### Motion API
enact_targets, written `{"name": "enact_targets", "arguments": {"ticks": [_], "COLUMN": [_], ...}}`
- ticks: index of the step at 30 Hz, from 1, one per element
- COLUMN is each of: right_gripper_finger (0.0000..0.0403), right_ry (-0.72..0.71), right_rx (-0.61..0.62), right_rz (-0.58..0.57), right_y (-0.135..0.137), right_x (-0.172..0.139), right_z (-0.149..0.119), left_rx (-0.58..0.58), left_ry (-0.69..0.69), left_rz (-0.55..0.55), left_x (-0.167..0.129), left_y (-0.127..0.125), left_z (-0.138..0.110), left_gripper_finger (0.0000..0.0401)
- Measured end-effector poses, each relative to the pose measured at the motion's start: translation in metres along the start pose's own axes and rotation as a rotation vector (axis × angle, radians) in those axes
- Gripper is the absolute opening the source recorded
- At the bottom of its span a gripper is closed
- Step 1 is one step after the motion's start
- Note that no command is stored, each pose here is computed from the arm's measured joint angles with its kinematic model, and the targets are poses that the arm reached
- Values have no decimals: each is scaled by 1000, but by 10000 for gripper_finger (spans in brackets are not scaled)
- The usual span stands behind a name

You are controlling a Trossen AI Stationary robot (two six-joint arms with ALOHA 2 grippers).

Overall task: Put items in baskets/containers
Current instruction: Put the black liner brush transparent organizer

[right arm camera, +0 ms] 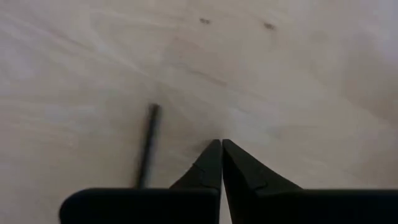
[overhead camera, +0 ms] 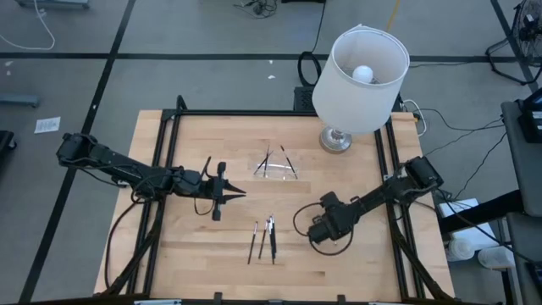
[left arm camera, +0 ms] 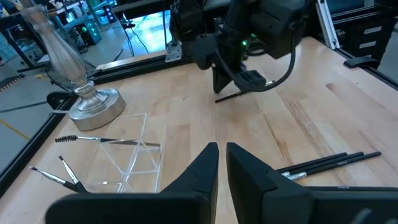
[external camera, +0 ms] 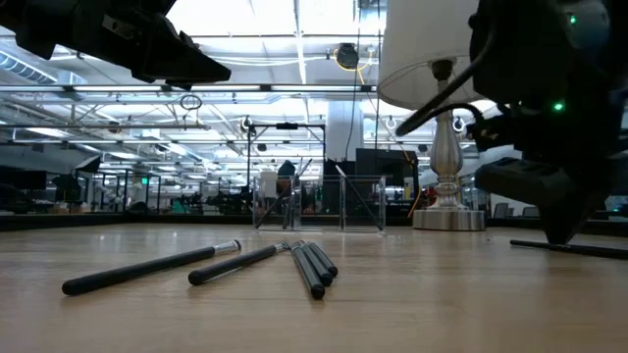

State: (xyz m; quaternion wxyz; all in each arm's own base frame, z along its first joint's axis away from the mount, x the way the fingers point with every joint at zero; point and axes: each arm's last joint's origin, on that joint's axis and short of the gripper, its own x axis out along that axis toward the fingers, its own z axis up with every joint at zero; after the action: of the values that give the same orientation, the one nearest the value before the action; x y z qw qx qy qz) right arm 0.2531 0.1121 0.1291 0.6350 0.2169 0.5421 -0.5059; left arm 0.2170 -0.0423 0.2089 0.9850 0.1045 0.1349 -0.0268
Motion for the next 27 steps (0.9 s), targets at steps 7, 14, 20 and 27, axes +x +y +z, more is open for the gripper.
{"name": "enact_targets", "arguments": {"ticks": [7,14,20,27], "right_gripper_finger": [0,0,0,0], "right_ry": [-16,-83,-115,-127], "right_rx": [-44,-102,-154,-192], "right_rz": [65,102,133,180], "right_y": [2,7,10,15], "right_x": [9,7,7,6], "right_z": [2,-2,-2,-2], "left_rx": [8,6,4,5], "left_ry": [4,-3,-13,-10], "left_rz": [-1,0,2,1], "left_x": [0,0,0,0], "left_y": [0,0,0,0], "left_z": [0,0,1,1], "left_gripper_finger": [42,42,42,42]}}
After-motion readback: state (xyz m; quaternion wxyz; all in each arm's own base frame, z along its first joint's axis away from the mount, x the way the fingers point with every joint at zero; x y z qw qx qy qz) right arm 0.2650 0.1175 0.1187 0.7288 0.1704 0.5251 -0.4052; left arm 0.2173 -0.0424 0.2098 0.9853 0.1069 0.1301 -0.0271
